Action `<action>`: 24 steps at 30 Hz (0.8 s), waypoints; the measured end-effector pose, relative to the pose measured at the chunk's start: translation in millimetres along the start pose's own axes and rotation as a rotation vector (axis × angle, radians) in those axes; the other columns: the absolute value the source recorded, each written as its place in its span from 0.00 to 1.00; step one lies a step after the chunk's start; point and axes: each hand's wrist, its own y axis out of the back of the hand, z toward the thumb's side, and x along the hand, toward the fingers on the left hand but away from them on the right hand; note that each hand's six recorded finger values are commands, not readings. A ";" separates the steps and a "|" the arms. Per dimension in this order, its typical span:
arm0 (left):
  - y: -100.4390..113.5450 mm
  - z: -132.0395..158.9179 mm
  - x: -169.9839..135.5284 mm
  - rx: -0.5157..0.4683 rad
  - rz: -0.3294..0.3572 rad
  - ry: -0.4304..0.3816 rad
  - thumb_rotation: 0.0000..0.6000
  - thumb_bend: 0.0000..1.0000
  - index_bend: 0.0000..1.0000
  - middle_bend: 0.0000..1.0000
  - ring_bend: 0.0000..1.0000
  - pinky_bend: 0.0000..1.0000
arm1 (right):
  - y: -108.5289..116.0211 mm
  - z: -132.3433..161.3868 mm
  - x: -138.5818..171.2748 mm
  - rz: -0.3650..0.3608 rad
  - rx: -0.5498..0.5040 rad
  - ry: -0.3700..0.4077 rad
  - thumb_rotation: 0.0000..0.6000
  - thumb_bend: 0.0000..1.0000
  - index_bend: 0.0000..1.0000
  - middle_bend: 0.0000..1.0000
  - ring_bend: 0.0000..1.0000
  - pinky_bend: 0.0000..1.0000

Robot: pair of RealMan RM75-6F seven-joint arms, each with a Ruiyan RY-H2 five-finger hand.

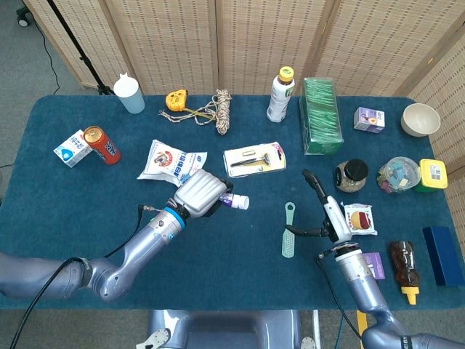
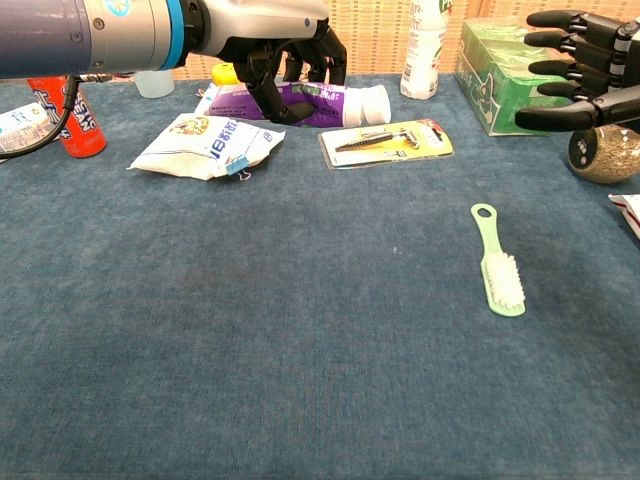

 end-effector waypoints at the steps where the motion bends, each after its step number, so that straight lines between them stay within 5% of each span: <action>1: 0.1 -0.1 0.2 -0.001 0.000 0.001 1.00 0.58 0.59 0.51 0.50 0.52 | 0.4 -0.8 -0.7 -0.001 -0.026 -0.006 0.95 0.04 0.00 0.00 0.00 0.00; 3: 0.1 -0.2 0.4 -0.003 0.000 0.001 1.00 0.58 0.59 0.51 0.50 0.52 | 0.9 -1.6 -1.5 -0.003 -0.058 -0.012 0.90 0.04 0.00 0.00 0.00 0.00; 8: 0.3 0.8 0.9 0.000 0.001 0.000 1.00 0.58 0.59 0.51 0.50 0.52 | 1.7 -2.4 -2.4 -0.009 -0.140 -0.023 0.52 0.00 0.00 0.00 0.00 0.00; 17: 0.0 7.8 2.1 0.006 0.003 -0.010 1.00 0.58 0.59 0.51 0.50 0.52 | 3.4 2.7 -1.2 -0.014 -0.336 -0.013 0.07 0.00 0.00 0.00 0.00 0.00; 24: 2.8 20.8 3.8 0.011 0.011 -0.029 1.00 0.58 0.59 0.51 0.51 0.52 | 6.3 7.1 -1.1 -0.049 -0.417 0.018 0.00 0.00 0.00 0.00 0.00 0.00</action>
